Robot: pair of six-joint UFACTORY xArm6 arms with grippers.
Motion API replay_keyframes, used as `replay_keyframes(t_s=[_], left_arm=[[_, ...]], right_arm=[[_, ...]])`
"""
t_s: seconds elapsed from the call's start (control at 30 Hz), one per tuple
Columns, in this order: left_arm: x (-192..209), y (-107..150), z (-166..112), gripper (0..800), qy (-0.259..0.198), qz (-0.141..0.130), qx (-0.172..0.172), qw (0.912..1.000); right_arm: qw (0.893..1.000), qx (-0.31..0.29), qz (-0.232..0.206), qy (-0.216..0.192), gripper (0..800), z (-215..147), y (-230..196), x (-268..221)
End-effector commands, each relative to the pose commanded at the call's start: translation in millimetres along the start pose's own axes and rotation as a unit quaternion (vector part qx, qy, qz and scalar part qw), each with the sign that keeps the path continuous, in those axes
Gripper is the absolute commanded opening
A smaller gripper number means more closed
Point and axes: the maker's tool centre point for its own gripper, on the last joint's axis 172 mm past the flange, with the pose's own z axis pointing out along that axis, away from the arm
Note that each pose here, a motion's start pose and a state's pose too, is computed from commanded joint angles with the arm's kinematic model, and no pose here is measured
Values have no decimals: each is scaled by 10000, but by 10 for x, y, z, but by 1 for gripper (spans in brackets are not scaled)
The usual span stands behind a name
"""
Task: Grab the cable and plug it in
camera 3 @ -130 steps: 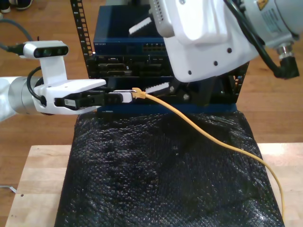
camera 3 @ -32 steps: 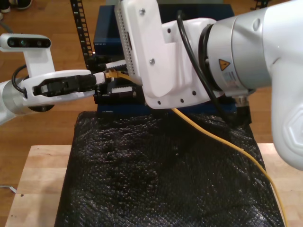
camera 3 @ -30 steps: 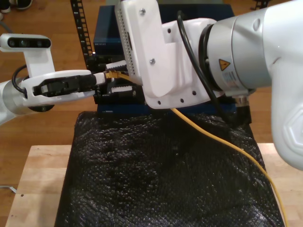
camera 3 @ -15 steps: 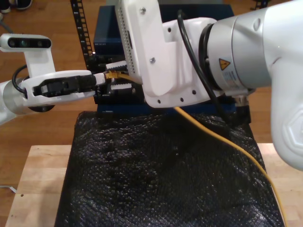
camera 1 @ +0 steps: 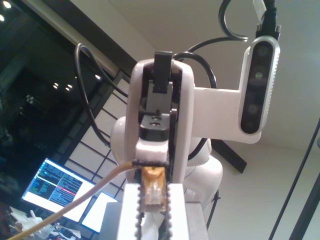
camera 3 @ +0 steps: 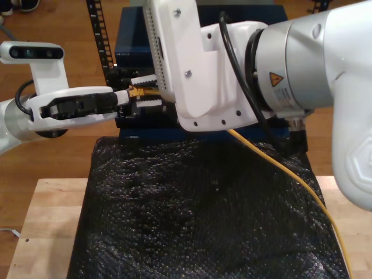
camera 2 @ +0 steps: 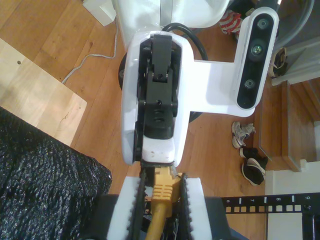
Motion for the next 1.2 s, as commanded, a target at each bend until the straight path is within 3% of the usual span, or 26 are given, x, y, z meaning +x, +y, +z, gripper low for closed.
replay_keyframes(t_s=[0.4,0.57,0.63,0.7,0.77,1.07,1.2], left_arm=[[-3,7,7,22,-5,-11,-21,10000],[-7,15,9,38,-11,-17,-36,10000],[-12,43,19,110,-14,-34,-103,9999],[-23,68,-5,237,43,-155,-221,9996],[-24,63,-42,298,106,-260,-271,9992],[-24,60,-46,457,112,-273,-272,9992],[-23,47,-49,606,125,-241,-250,9993]], right_arm=[[10000,3,-4,6,162,-1,-6,6],[10000,-12,9,7,53,-8,1,8],[10000,-42,63,3,34,-15,14,5],[9999,-74,153,-12,16,-13,16,-11],[9998,-68,175,-21,10,-6,-6,-24],[9997,-76,210,-14,2,-11,1,-20],[9986,-104,515,2,2,-28,32,-4]])
